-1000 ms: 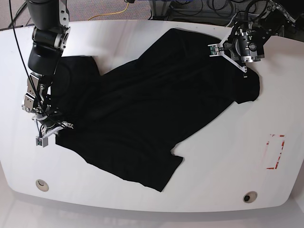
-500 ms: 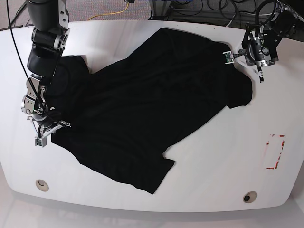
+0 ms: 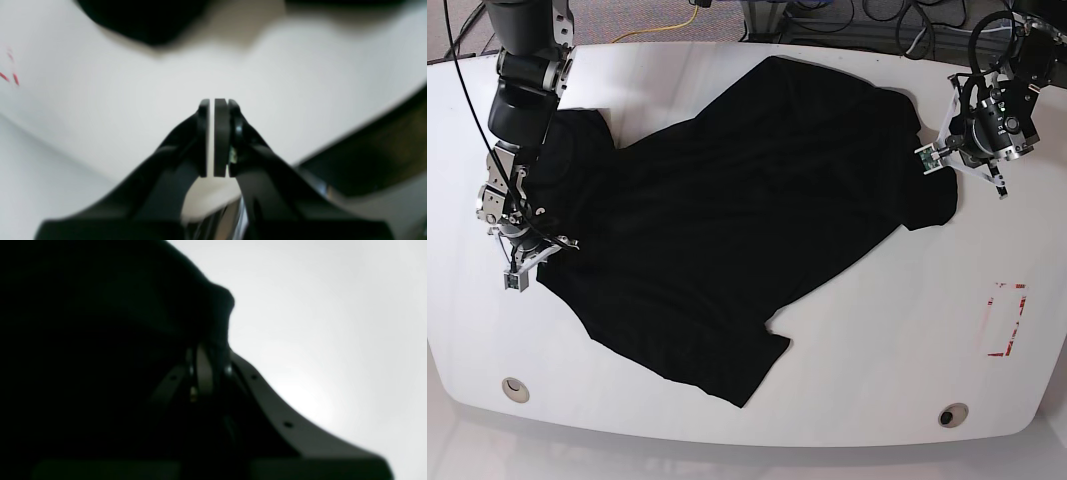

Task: Layout the t-shirt on the table in an organized manner, then fold the t-shirt properly
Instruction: 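Pull the grasped fabric with the left gripper away from the right gripper, then release and regrasp the shirt's side edge with the left gripper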

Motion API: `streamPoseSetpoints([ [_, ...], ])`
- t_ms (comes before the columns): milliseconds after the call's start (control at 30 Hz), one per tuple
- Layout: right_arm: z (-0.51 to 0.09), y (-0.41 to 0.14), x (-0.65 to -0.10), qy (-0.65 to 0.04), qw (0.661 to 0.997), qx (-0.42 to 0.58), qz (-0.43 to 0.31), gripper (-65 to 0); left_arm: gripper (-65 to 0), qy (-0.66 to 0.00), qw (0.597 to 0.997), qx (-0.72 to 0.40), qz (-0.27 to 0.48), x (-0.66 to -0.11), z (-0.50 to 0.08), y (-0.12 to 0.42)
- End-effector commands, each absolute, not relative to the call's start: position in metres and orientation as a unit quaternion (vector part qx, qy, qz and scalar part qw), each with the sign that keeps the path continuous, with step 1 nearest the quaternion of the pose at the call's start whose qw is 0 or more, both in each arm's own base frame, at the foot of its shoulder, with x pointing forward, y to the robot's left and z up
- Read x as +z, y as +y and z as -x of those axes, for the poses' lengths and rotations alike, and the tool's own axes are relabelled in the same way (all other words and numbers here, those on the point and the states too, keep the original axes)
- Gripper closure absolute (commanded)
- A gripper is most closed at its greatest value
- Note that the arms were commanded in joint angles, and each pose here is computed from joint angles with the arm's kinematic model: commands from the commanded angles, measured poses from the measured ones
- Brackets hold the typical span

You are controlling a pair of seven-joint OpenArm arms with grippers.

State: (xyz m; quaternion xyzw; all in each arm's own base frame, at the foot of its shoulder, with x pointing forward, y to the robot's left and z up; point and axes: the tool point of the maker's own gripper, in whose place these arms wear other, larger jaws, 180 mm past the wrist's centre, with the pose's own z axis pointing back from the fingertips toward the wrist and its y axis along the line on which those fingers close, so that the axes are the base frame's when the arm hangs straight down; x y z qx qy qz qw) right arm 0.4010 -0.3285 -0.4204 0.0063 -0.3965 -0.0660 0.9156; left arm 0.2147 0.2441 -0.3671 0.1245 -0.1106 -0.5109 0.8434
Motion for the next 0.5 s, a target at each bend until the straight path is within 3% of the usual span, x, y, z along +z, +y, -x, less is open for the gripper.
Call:
streamPoseSetpoints([
  [0,-0.416,-0.338,-0.397,-0.425,0.903,-0.065,0.002,-0.2,0.0,-0.16,0.858,-0.467,-0.14,-0.348,-0.238,0.246],
  [167,-0.416,-0.338,-0.398,-0.425,0.903,-0.064,0.002,-0.2,-0.3,-0.222,0.889,-0.377,-0.132,-0.334,-0.258,0.249],
  [467,-0.417,-0.326,-0.402,-0.423,0.904,-0.062,-0.008,-0.2,-0.7,-0.292,0.908,-0.281,-0.104,-0.321,-0.281,0.24],
])
